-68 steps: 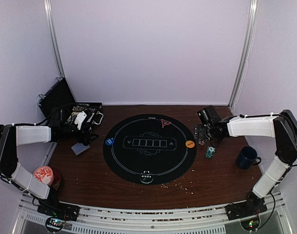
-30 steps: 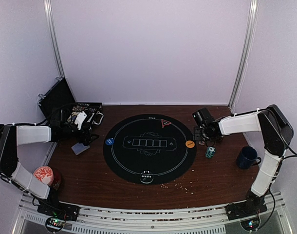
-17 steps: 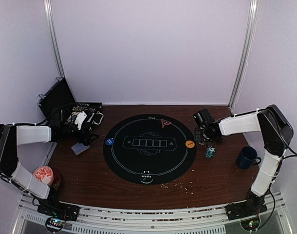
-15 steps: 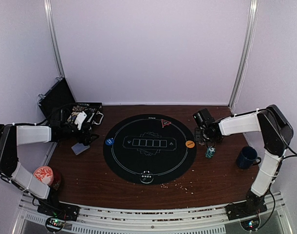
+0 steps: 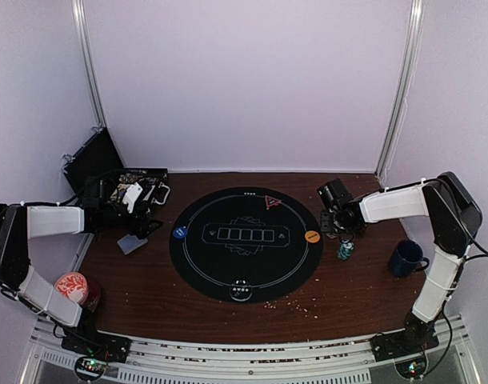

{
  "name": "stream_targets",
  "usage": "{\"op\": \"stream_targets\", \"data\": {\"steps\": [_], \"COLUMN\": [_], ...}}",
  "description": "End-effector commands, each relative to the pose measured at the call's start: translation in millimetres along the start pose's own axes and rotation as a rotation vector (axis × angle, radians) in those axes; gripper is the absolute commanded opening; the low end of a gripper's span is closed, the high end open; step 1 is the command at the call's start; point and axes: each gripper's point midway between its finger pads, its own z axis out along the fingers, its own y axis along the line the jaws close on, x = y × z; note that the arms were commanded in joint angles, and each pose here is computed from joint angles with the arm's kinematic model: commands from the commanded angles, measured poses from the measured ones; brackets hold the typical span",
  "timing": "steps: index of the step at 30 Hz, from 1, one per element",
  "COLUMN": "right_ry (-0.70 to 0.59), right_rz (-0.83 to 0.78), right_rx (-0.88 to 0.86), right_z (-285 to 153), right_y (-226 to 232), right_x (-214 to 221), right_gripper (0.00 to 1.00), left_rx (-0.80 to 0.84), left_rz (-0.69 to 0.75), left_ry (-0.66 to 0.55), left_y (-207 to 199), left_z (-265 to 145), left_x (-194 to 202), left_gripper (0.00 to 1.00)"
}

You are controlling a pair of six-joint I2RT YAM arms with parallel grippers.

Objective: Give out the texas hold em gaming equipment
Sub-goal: Pick up the pile of poker chips from the pile of poker chips.

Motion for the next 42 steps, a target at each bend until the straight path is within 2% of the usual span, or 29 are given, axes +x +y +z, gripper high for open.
{"op": "stream_targets", "data": {"steps": [1,8,21,29,33,42], "right_ry": [-0.001,-0.025,-0.112,-0.189,-0.195,-0.196], "right_rz": [0.007,0.013,-0.024,-0.183,-0.233,-0.358], "right_rx": [0.041,0.045,-0.019,-0.141,-0.261,-0.442], "right_z": [2.1,-4.0,-36.5,-88.1,-106.8,-120.3], "right_y": [-10.5,-12.3,11.9,105.6,164.5,287.6], "right_x": [2.8,-5.9,-30.9,-38.4,-37.1,-10.2], "right_gripper": [0.37,0.28,0.28,0.28,0.28,0.29], "left_rx": [-0.006,-0.005,-0.012,-0.057,-0.087,-0.112], "left_rz": [0.012,0.01,0.007,-0.006,-0.014,-0.01], "left_ry": [-0.03,-0.028,-0.026,-0.019,-0.017,-0.033], "left_y": [3.8,3.5,5.6,13.7,19.0,22.0], "left_z": [2.2,3.1,3.8,3.2,2.3,-1.6], "left_x": [-6.2,-5.3,-4.9,-4.8,-4.8,-8.2], "left_gripper": [0.98,0.98,0.98,0.98,0.98,0.98]}}
